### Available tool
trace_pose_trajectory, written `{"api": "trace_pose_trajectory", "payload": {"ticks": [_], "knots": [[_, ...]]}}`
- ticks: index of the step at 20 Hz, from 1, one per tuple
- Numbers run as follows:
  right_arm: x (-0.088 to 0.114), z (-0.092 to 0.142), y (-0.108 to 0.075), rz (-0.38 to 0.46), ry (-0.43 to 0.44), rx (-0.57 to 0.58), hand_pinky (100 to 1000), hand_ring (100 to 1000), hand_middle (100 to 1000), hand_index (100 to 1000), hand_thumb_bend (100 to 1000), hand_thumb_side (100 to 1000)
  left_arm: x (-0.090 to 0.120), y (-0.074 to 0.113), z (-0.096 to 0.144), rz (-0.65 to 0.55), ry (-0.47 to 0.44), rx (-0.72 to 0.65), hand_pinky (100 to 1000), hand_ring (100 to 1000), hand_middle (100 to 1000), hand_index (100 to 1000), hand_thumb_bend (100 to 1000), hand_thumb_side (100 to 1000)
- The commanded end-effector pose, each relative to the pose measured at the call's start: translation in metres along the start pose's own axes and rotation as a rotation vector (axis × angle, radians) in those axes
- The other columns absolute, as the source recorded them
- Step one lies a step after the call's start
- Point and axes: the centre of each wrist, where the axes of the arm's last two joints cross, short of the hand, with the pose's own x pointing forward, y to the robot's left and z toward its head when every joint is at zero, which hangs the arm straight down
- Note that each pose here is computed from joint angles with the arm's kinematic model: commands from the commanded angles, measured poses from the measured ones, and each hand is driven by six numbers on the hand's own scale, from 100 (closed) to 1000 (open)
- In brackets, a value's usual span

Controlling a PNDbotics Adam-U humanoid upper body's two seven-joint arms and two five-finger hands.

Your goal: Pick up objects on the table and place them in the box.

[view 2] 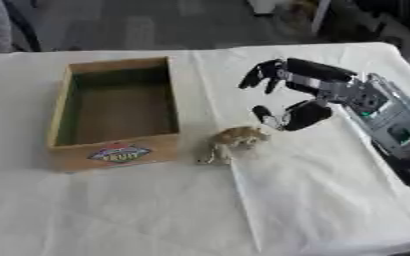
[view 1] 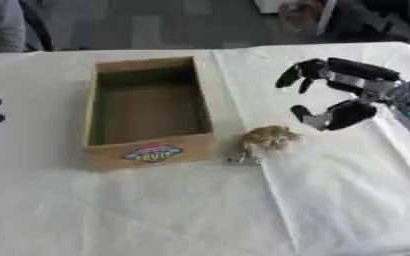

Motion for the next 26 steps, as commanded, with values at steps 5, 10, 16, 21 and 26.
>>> {"api": "trace_pose_trajectory", "payload": {"ticks": [5, 10, 16, 21, 26], "knots": [[-0.016, -0.017, 0.014, 0.084, 0.03, 0.121, 772, 885, 846, 872, 267, 347, 0.004, 0.001, -0.002, 0.0, -0.014, -0.013, 557, 618, 524, 619, 193, 458], [-0.026, -0.024, 0.026, 0.136, 0.053, 0.159, 782, 886, 848, 876, 338, 354, 0.003, 0.001, -0.002, 0.002, -0.011, -0.017, 557, 618, 524, 619, 192, 459], [-0.039, -0.03, 0.034, 0.152, 0.095, 0.144, 771, 873, 834, 867, 309, 313, 0.003, 0.0, -0.001, 0.006, -0.008, -0.022, 557, 618, 523, 620, 192, 461], [-0.046, -0.035, 0.039, 0.151, 0.114, 0.141, 754, 848, 817, 855, 291, 304, 0.002, 0.0, -0.001, 0.007, -0.006, -0.023, 557, 618, 523, 620, 191, 461], [-0.048, -0.041, 0.043, 0.161, 0.114, 0.146, 736, 825, 801, 844, 283, 302, 0.002, 0.0, -0.001, 0.009, -0.006, -0.026, 558, 619, 524, 621, 187, 463]]}}
